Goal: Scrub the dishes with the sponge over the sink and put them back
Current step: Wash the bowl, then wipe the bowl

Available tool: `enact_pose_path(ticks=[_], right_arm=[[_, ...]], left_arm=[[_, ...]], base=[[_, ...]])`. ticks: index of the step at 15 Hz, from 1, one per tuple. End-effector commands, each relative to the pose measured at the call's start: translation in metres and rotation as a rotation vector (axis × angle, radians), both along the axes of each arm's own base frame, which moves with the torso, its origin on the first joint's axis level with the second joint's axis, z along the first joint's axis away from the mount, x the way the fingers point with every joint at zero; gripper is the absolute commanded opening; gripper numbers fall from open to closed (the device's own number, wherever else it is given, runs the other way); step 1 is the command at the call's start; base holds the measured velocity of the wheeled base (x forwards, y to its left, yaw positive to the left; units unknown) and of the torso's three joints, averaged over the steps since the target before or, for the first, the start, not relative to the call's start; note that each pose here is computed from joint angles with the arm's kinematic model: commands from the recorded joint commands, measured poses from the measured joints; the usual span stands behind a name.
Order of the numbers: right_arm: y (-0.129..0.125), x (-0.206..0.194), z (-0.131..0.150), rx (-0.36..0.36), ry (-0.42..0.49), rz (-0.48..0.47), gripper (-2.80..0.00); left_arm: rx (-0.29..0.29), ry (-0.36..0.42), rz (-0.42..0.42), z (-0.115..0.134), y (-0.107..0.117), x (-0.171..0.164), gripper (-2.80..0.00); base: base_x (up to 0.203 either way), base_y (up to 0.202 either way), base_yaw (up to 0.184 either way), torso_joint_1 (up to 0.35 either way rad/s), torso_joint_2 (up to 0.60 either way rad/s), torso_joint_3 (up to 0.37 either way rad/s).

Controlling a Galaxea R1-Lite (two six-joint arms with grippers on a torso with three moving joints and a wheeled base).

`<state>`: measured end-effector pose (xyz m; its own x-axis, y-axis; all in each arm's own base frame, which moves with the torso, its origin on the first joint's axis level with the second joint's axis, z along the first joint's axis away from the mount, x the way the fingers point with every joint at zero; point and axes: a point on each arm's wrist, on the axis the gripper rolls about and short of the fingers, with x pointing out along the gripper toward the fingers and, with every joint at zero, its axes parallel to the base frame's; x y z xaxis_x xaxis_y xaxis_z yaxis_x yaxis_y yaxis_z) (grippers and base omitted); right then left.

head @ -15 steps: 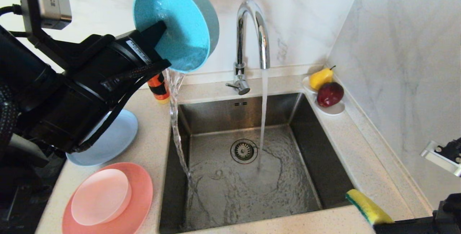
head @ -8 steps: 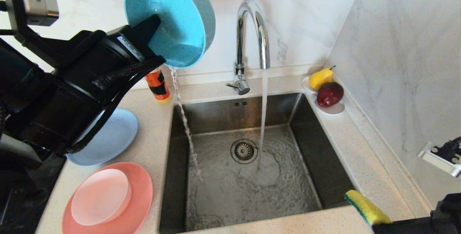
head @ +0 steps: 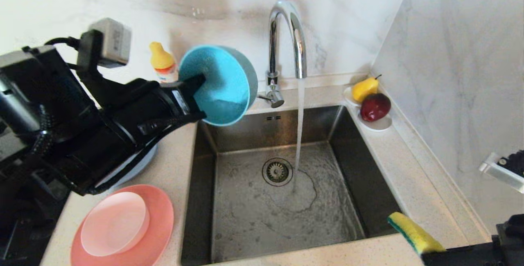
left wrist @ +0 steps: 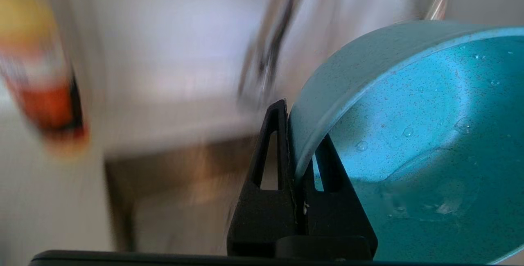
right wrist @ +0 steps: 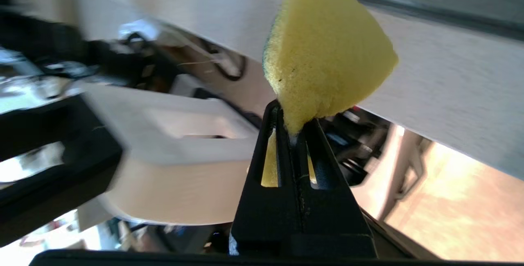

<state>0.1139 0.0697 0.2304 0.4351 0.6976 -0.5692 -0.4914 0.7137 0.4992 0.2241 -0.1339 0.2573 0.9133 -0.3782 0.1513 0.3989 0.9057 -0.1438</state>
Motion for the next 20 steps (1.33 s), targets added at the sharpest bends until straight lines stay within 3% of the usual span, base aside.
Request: enact_pose_path(ticks=[1, 4, 7, 12, 16, 20], right_arm=[[0.003, 0.001, 0.007, 0.018, -0.007, 0.023, -2.80], [0.015, 0.004, 0.014, 0.036, 0.010, 0.075, -2.80], [0.037, 0.009, 0.015, 0.041, 0.068, 0.146, -2.80], [0.078, 0.017, 0.025, 0.056, 0.127, 0.247, -2.80], [0.104, 0.028, 0.032, 0.043, 0.145, 0.290, -2.80], [0.129, 0.032, 0.030, 0.023, 0.164, 0.340, -2.80]], left_arm=[[0.130, 0.227, -0.006, -0.023, 0.000, 0.000, -2.80], [0.231, 0.442, -0.044, -0.040, 0.006, -0.012, -2.80], [0.273, 0.481, -0.039, -0.053, 0.007, -0.018, -2.80], [0.307, 0.442, 0.058, -0.067, -0.016, -0.025, -2.80], [0.303, 0.341, 0.159, -0.086, -0.044, -0.020, -2.80], [0.283, 0.260, 0.168, -0.104, -0.059, -0.017, -2.80]], base=[[0.000, 0.000, 0.000, 0.000, 0.00, 0.000], [0.000, 0.000, 0.000, 0.000, 0.00, 0.000], [0.000, 0.000, 0.000, 0.000, 0.00, 0.000], [0.000, 0.000, 0.000, 0.000, 0.00, 0.000], [0.000, 0.000, 0.000, 0.000, 0.00, 0.000], [0.000, 0.000, 0.000, 0.000, 0.00, 0.000]])
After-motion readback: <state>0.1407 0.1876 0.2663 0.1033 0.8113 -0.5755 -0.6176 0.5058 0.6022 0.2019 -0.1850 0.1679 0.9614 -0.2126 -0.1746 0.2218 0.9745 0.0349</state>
